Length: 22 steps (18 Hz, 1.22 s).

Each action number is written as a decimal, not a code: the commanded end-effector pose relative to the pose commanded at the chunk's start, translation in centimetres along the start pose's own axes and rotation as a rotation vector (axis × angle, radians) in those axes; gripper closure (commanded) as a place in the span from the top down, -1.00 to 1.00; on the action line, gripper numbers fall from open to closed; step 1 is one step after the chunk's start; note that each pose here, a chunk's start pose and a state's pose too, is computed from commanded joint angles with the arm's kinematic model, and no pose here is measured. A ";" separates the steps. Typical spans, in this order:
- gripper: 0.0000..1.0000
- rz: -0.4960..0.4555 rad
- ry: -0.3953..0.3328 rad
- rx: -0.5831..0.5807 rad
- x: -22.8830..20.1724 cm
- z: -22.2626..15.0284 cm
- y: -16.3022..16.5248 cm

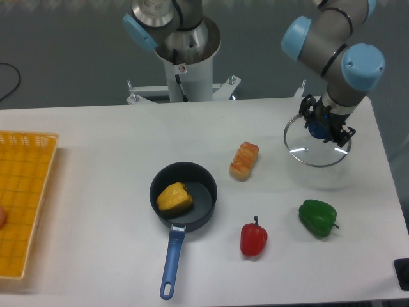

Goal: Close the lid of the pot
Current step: 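Lift the clear glass lid held in the gripper off the table, then carry the glass lid over the dark saucepan and lower it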

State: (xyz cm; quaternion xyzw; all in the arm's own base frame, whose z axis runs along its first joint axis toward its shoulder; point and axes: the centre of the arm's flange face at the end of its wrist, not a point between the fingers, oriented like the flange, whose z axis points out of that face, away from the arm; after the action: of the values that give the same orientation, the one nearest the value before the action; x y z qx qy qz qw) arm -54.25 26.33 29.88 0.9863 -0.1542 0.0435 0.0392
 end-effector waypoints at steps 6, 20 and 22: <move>0.34 0.001 0.018 0.000 0.2 0.2 0.0; 0.34 0.010 0.035 0.027 5.6 -4.9 -7.4; 0.34 0.002 0.033 0.021 6.4 -5.0 -9.8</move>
State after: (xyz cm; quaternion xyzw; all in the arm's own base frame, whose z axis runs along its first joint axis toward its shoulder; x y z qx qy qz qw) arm -45.55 34.16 34.81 0.9856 -0.1542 0.0615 0.0313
